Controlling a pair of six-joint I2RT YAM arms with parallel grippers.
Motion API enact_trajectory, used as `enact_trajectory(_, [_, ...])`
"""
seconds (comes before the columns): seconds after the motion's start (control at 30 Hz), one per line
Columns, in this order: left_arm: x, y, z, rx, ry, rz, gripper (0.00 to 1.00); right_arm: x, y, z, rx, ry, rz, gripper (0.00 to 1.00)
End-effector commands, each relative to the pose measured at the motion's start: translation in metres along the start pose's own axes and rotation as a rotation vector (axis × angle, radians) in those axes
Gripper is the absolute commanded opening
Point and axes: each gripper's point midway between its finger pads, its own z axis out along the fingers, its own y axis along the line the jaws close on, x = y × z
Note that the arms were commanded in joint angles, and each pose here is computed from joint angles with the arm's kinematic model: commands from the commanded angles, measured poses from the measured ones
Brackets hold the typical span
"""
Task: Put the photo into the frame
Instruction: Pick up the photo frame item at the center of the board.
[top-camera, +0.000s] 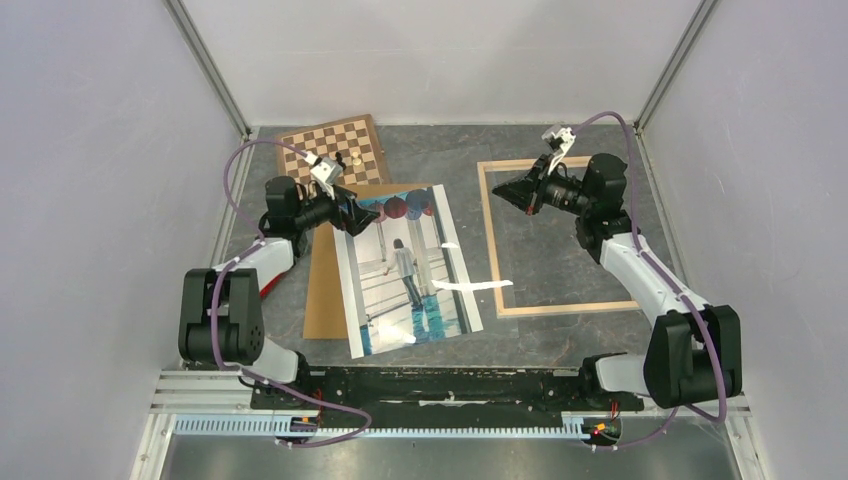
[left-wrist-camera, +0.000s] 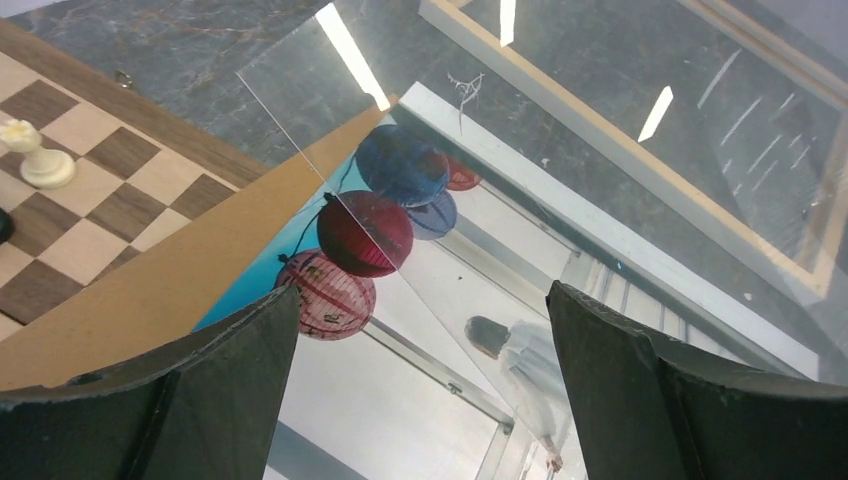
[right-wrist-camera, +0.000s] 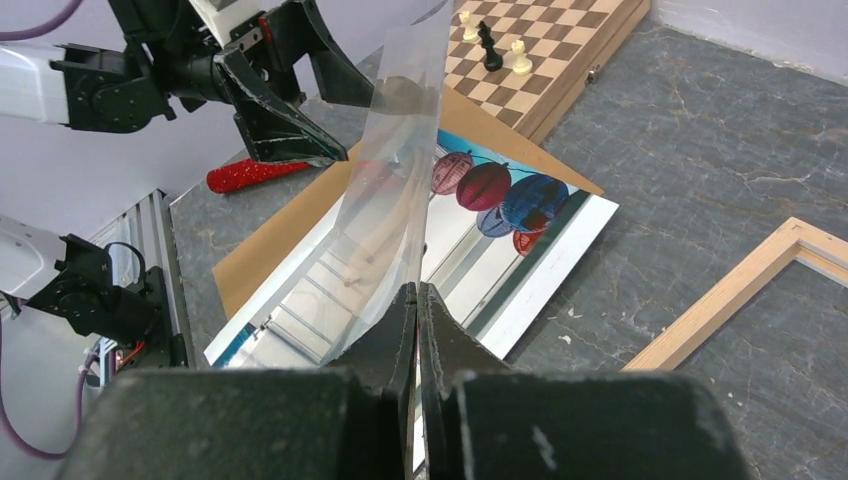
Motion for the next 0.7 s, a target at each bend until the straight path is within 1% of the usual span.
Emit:
enact_trajectory(0.0, [-0.012,-0.012,0.003,0.089,-0.068,-0.011,1.00,-0.024,0.015,-0.006,-0.044,-0.070,-0.083,0.00])
enact_trajectory(0.2, [-0.008,-0.025,0.004,0.178,-0.070,-0.029,1.00,-0.026,0.017,-0.010,-0.050,-0.083,-0.097,0.00])
enact_trajectory(0.33, [-0.009,-0.014,0.000,0.174,-0.085,-0.054,1.00,-0.029,0.019,-0.012,-0.058,-0.096,-0.103,0.00])
enact_trajectory(0.67, [-0.013,-0.027,0.001,0.283,-0.096,-0.086,0.98,-0.028,0.024,-0.014,-0.079,-0.108,-0.100,0.00])
